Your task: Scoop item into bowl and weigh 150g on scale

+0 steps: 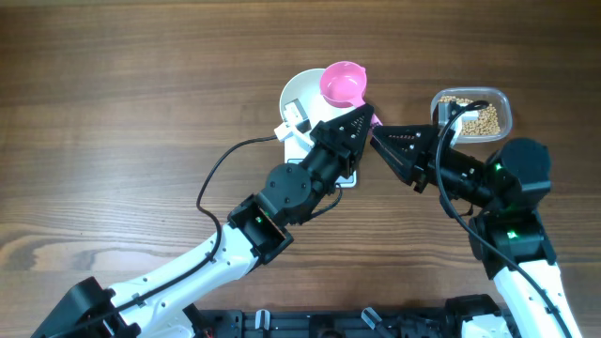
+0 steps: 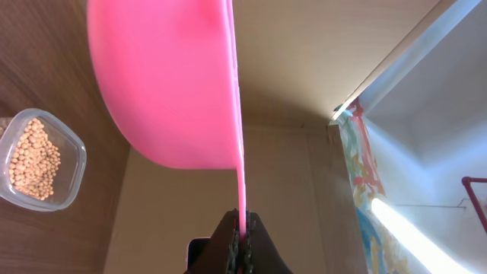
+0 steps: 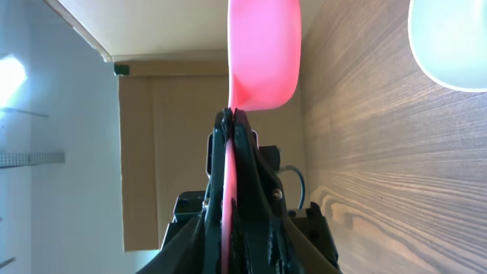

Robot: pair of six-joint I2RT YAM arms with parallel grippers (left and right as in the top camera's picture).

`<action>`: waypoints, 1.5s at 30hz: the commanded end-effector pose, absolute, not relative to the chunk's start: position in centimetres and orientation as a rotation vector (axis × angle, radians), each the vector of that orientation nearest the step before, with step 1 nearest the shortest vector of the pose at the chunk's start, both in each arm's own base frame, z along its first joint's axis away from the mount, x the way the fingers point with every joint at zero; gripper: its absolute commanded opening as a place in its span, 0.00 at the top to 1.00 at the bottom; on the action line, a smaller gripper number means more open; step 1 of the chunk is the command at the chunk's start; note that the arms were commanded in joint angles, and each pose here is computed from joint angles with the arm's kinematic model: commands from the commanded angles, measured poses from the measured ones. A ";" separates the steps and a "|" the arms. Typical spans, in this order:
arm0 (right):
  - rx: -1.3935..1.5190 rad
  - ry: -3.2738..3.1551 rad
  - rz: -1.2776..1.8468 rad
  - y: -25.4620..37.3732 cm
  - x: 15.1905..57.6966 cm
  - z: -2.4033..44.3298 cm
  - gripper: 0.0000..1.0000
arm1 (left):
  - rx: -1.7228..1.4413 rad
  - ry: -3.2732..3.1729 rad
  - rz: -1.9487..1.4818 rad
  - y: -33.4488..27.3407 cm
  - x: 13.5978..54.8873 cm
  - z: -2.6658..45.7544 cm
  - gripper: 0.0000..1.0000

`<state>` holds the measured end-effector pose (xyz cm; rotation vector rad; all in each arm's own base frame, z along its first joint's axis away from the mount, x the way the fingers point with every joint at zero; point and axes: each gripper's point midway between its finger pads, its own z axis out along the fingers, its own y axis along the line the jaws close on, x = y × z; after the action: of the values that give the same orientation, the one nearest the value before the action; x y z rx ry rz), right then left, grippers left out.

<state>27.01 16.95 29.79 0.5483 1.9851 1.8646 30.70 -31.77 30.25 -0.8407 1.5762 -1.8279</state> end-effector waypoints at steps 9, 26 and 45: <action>0.586 1.921 1.816 16.4 28.2 30.5 0.73 | -0.830 1.577 -1.798 -31.9 30.8 30.0 0.96; 0.556 1.931 1.829 17.1 28.4 30.4 0.79 | -0.830 1.576 -1.798 -31.9 30.9 30.0 0.96; 0.540 1.922 1.832 17.5 28.7 30.5 0.91 | -0.834 1.573 -1.795 -31.8 30.9 30.0 0.96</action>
<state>28.44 17.46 30.00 0.5441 1.9352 1.8355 30.89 -31.53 30.24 -0.8536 1.5641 -1.8163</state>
